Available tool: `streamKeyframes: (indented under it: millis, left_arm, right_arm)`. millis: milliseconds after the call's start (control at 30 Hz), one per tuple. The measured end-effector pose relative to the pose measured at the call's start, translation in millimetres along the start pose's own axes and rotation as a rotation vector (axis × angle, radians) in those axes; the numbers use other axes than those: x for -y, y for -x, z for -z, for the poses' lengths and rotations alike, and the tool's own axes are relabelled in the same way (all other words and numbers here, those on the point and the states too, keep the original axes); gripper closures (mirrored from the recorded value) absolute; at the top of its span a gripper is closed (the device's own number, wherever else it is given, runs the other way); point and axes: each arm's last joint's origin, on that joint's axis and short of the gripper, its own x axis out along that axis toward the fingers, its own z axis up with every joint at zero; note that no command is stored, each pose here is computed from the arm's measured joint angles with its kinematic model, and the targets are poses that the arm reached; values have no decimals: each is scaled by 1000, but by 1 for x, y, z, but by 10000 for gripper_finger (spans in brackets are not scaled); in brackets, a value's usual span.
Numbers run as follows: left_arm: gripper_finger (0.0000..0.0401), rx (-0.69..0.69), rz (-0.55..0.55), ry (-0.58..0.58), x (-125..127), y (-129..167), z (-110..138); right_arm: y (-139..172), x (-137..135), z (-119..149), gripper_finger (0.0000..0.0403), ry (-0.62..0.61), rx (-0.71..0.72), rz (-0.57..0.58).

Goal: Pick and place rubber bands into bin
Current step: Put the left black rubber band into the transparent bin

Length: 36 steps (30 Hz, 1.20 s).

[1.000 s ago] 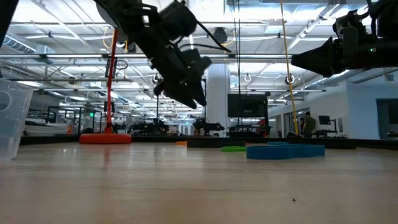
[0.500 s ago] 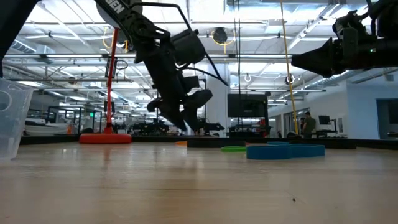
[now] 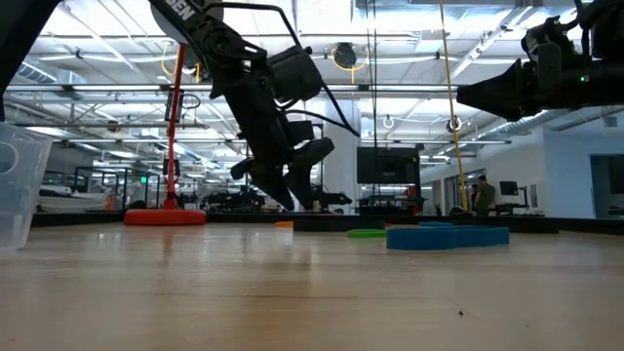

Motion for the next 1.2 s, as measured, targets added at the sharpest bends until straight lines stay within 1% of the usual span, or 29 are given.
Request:
streamKeyframes:
  millis: [67,200,267,533,600,700,867,967,1000,1067,1133,1200]
  left_arm:
    - [219,-26,-15,-4,-1,-2,3]
    - [219,-64,-38,2,-2,-15,11]
    - [219,-64,-38,2,-1,-20,13]
    - [223,-64,-36,0,-2,-19,12]
    - [236,-64,-36,0,-2,-19,12]
    - [268,-64,-39,-1,-2,-19,12]
    - [340,-56,-35,-8,-2,-19,12]
    - [385,-48,-23,-69,0,-19,11]
    - [391,-46,-21,-86,1,-19,11]
    - [391,-45,-21,-128,3,-18,13]
    - [392,-43,-16,-163,4,-10,12]
    - [395,-7,-12,-170,7,1,7]
  right_arm:
    - [0,0,0,273,0,0,0]
    - [0,0,0,273,-1,2,0]
    - [0,0,0,273,0,-1,1]
    - [-1,0,1,273,3,-11,1]
    - [-1,0,1,273,5,-13,1]
    - [-1,0,1,273,6,-14,1]
    - [-1,0,1,273,6,-13,1]
    - [-1,0,1,273,6,-14,1]
    - [-1,0,1,273,6,-14,2]
    - [-1,0,1,273,6,-14,2]
    - [-1,0,1,273,6,-14,2]
    - [-1,0,2,273,7,-15,2]
